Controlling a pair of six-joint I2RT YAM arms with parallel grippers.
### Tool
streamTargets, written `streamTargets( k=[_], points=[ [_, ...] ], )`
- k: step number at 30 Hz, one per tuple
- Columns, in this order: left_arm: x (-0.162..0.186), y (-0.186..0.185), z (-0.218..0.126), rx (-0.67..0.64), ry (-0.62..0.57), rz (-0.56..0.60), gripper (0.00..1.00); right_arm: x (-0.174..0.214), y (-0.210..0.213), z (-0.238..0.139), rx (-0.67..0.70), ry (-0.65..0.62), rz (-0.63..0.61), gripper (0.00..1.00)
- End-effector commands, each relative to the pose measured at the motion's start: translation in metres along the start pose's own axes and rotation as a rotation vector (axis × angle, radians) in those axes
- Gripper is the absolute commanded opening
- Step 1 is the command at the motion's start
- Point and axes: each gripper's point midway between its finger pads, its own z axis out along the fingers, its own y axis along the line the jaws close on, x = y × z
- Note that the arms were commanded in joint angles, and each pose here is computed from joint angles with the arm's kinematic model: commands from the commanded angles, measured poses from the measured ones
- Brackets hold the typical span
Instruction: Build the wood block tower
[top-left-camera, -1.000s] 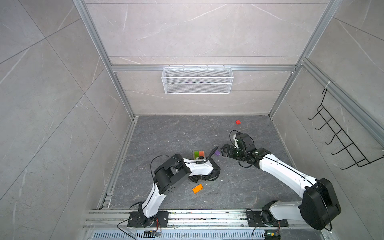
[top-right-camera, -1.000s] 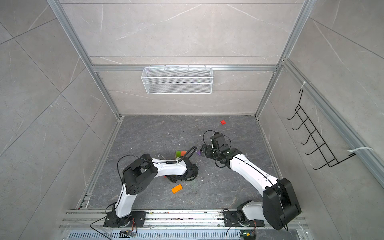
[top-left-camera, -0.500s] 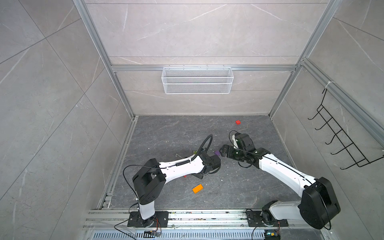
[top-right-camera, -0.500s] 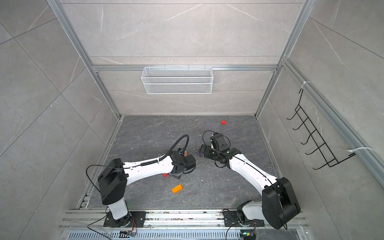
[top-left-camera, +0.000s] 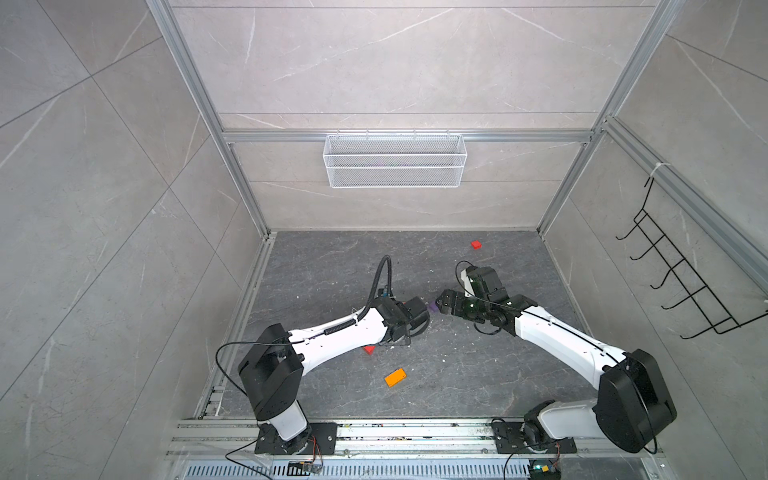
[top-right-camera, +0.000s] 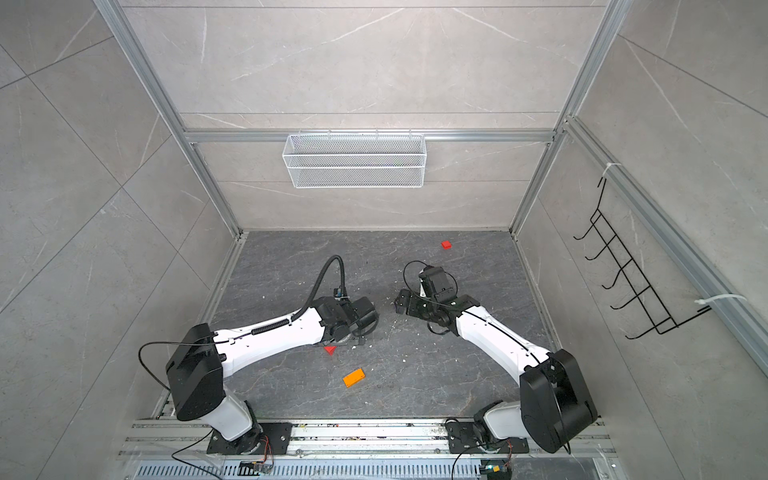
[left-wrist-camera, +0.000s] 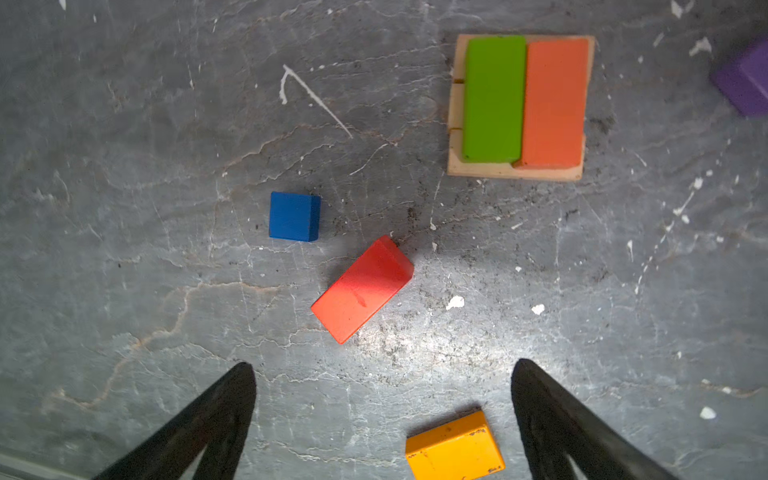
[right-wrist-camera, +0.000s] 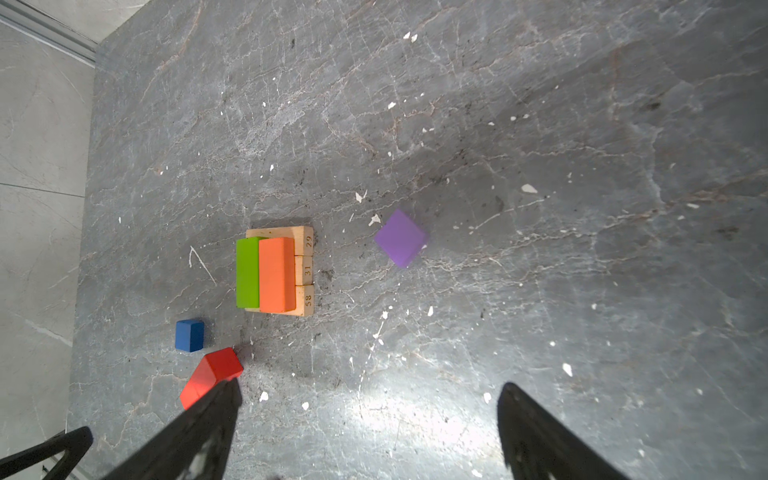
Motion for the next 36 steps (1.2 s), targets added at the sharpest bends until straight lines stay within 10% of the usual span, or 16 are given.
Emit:
streamTargets(
  k=[1,14,36],
  points=[
    [-0.003,0.006,-0.01,0.033,0.02,-0.211,0.95,0.002,-0.001,0.006,-0.007,0.014,-0.001,0.98],
    [0.007,0.02,0.012,0.163,0.178,-0.556,0.86,0.006,0.0,0.009,-0.018,0.027,0.008,0.97],
    [0.011,0.007,0.054,0.173,0.315,-0.585,0.83,0.005,-0.002,0.007,-0.003,0.029,-0.002,0.95]
  ],
)
